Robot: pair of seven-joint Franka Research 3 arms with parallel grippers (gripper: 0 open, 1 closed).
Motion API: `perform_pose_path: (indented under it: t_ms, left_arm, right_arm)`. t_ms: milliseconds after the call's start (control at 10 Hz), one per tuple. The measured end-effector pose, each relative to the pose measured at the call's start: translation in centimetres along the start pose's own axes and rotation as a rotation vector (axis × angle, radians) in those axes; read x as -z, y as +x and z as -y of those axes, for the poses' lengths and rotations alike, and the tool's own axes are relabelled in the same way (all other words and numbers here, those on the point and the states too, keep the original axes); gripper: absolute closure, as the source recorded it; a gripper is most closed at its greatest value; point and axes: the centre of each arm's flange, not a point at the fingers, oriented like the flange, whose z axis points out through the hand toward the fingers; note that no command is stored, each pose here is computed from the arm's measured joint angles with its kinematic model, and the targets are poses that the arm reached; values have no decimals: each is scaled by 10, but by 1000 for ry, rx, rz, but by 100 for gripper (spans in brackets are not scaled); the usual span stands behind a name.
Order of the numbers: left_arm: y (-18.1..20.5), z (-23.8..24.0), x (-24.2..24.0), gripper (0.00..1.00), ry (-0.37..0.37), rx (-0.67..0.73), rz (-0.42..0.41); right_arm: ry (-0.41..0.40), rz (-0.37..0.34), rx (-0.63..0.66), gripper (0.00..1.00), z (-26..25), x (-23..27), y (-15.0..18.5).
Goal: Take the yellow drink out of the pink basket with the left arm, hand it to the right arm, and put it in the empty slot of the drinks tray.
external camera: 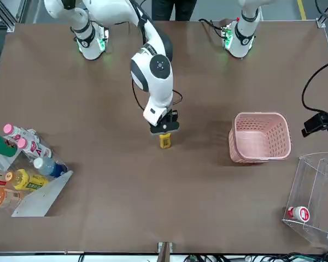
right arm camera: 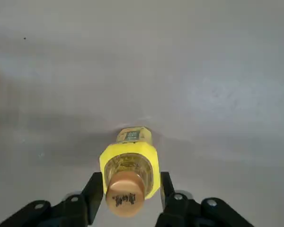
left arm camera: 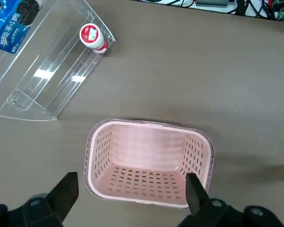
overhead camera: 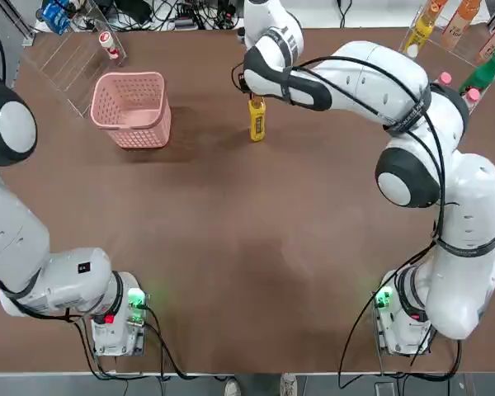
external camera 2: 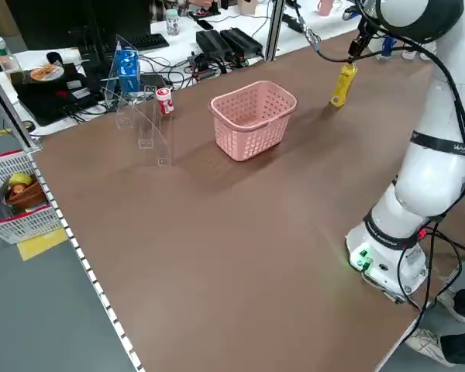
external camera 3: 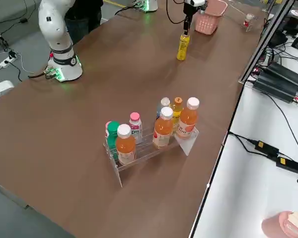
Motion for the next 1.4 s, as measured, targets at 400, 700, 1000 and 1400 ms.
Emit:
perform_pose_path:
  t_ms: [400, 700, 1000, 1400]
  left_arm:
    - [0, 1, 0, 0, 1, -30, -1]
    - [0, 2, 0, 0, 1, -60, -1]
    - [-5, 0, 9, 0, 14, -60, -3]
    - [-19, -2, 18, 0, 33, -60, 43]
  right_arm:
    - [-3, 3, -4, 48, -1, -1, 0]
    - [-3, 6, -2, 52, 1, -1, -1]
    - [-3, 6, -2, 62, 1, -2, -1]
    - [-7, 11, -4, 66, 0, -1, -1]
